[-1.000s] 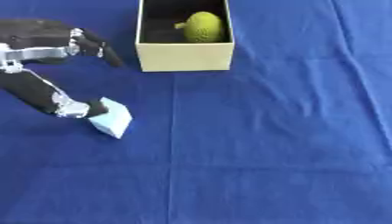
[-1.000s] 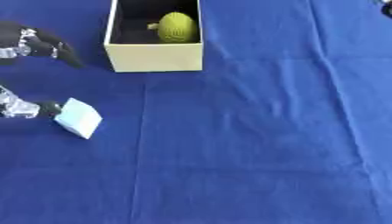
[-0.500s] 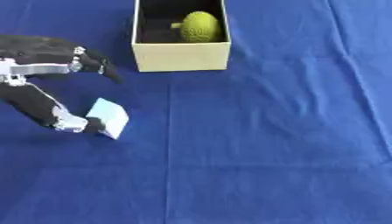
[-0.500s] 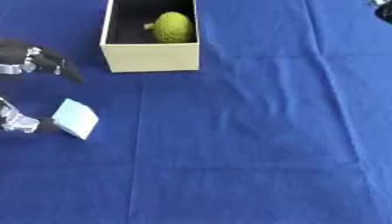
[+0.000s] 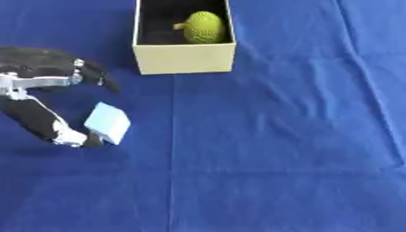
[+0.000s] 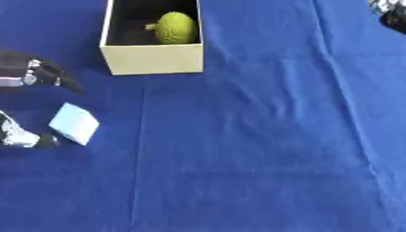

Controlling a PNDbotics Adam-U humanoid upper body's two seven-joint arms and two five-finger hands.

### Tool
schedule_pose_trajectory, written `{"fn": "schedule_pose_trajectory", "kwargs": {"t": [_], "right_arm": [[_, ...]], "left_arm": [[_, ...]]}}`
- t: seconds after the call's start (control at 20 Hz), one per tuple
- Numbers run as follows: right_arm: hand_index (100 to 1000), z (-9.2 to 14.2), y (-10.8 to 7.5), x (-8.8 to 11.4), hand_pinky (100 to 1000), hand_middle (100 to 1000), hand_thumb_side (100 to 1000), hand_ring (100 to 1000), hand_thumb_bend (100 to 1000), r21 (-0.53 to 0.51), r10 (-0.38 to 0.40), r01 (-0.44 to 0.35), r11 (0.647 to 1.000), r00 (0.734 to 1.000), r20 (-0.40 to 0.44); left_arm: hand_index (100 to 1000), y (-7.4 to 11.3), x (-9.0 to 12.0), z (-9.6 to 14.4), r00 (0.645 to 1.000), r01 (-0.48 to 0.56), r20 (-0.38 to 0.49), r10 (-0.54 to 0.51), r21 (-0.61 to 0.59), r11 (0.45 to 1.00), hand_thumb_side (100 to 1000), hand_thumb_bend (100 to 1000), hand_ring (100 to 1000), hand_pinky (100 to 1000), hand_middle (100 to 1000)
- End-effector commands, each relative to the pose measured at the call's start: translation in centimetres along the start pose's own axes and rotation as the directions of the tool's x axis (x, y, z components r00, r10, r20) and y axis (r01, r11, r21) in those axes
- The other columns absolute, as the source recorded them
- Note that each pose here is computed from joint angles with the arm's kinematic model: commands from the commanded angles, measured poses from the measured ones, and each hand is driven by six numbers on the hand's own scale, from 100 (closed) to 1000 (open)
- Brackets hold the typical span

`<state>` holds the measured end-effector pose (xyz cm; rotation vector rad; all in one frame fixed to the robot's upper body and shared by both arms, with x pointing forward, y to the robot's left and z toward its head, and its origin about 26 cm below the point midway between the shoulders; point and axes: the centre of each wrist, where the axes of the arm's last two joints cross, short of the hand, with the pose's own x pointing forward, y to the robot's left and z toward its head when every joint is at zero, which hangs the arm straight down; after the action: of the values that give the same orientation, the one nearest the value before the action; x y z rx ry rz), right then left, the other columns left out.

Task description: Pick up objects on the table and place them in the box.

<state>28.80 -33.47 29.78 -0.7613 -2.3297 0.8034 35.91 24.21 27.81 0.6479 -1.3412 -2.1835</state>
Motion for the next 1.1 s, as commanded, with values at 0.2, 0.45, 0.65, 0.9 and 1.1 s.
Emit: {"fn": "schedule_pose_trajectory", "kwargs": {"t": [0.2, 0.45, 0.65, 0.9, 1.1], "right_arm": [[844, 0.0, -0.2, 0.4, 888, 554, 538, 705, 100, 0.003, 0.005, -0.005, 1.000, 1.000, 0.002], [844, 0.3, 0.2, 0.2, 890, 552, 541, 704, 100, 0.007, -0.008, 0.008, 1.000, 1.000, -0.014], [843, 0.5, 0.5, 0.1, 891, 550, 544, 702, 100, 0.012, -0.016, 0.016, 1.000, 0.999, -0.031], [843, 0.9, 0.7, -0.1, 893, 547, 548, 701, 100, 0.013, -0.024, 0.025, 1.000, 0.998, -0.053], [843, 1.1, 0.9, -0.3, 894, 545, 552, 699, 100, 0.013, -0.035, 0.036, 0.999, 0.997, -0.072]], "left_arm": [[918, -0.5, -0.7, -0.4, 0.999, 0.025, -0.030, -0.026, -0.050, 0.998, 629, 511, 904, 980, 820], [914, -1.0, -1.0, -0.9, 0.999, 0.008, -0.037, -0.011, -0.071, 0.997, 642, 492, 900, 977, 811], [898, -1.3, -1.3, -1.3, 0.999, -0.003, -0.048, 0.000, -0.071, 0.997, 630, 465, 889, 961, 789], [809, -1.7, -1.7, -1.5, 0.998, -0.020, -0.067, 0.017, -0.043, 0.999, 509, 286, 799, 880, 658], [694, -1.2, -1.4, -1.2, 0.996, -0.013, -0.086, 0.016, 0.033, 0.999, 240, 155, 676, 782, 520]]}}
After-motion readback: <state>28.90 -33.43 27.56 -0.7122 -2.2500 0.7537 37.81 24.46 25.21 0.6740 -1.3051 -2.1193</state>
